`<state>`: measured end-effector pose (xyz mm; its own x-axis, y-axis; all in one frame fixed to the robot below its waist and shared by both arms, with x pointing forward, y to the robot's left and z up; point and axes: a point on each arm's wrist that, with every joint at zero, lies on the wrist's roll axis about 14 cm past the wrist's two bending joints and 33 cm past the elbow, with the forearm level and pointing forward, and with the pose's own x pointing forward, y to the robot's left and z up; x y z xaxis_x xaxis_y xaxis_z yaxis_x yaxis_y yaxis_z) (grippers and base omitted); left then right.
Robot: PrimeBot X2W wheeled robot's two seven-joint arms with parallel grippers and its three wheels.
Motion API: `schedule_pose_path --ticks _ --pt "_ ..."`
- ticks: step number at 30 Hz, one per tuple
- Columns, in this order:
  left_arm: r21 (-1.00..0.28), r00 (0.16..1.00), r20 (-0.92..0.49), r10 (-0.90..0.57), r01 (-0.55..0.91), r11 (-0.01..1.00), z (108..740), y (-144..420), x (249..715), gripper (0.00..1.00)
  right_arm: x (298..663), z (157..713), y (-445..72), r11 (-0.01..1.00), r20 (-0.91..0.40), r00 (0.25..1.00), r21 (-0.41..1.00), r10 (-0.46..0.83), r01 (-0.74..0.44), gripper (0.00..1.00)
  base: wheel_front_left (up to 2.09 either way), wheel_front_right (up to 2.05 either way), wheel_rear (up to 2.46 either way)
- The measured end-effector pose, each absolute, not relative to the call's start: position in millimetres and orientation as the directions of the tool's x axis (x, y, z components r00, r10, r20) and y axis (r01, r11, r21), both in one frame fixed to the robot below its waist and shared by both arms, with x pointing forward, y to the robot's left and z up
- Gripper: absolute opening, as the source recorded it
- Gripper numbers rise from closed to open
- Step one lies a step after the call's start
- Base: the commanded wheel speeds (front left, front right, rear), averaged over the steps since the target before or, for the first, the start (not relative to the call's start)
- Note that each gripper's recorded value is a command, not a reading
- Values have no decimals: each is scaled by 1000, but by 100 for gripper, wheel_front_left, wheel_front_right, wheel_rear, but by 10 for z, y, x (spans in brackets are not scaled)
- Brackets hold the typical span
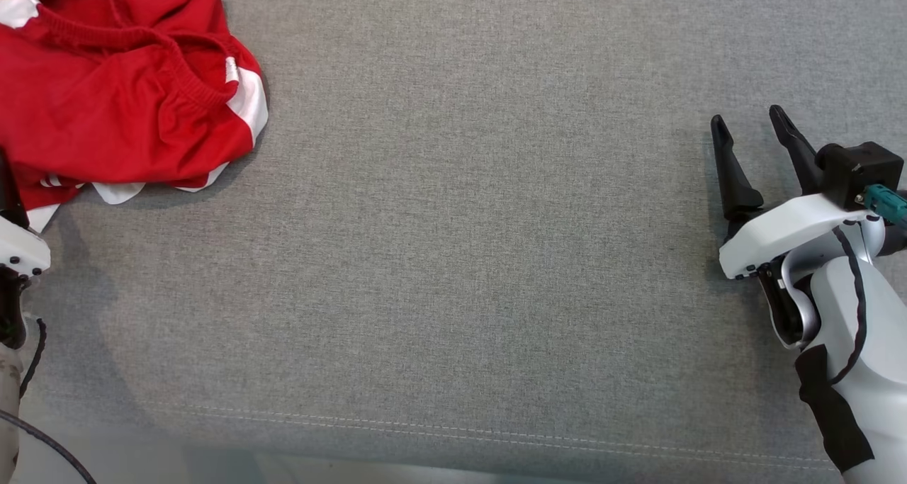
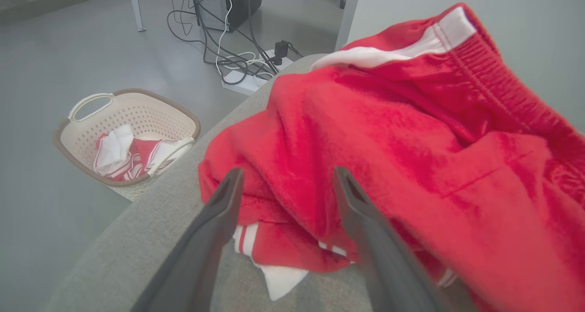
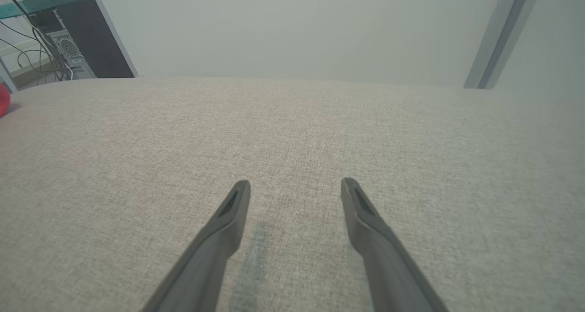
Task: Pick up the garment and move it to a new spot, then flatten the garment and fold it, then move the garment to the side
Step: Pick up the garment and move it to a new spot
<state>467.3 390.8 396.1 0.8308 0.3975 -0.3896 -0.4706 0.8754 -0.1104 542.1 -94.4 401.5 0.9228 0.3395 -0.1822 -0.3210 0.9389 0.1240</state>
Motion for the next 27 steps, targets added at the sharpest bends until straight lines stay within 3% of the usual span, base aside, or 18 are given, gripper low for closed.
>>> schedule_pose_path --ticks 6,7,9,27 --pt "-99 819 -405 407 -482 871 3910 3906 4714 100 5448 4008 -971 941 -180 927 140 330 -307 100 0 0 0" --pt "-100 819 -405 407 -482 871 3906 3902 4724 89 5447 4001 -978 942 -182 927 142 328 -305 100 0 0 0" --pt "-102 818 -407 407 -483 870 3903 3898 4732 0 5446 4000 -985 942 -182 928 145 326 -303 100 0 0 0" --pt "-125 875 -299 382 -432 893 4345 3869 4861 0 5446 4280 -962 942 -126 941 164 313 -291 100 0 0 0"
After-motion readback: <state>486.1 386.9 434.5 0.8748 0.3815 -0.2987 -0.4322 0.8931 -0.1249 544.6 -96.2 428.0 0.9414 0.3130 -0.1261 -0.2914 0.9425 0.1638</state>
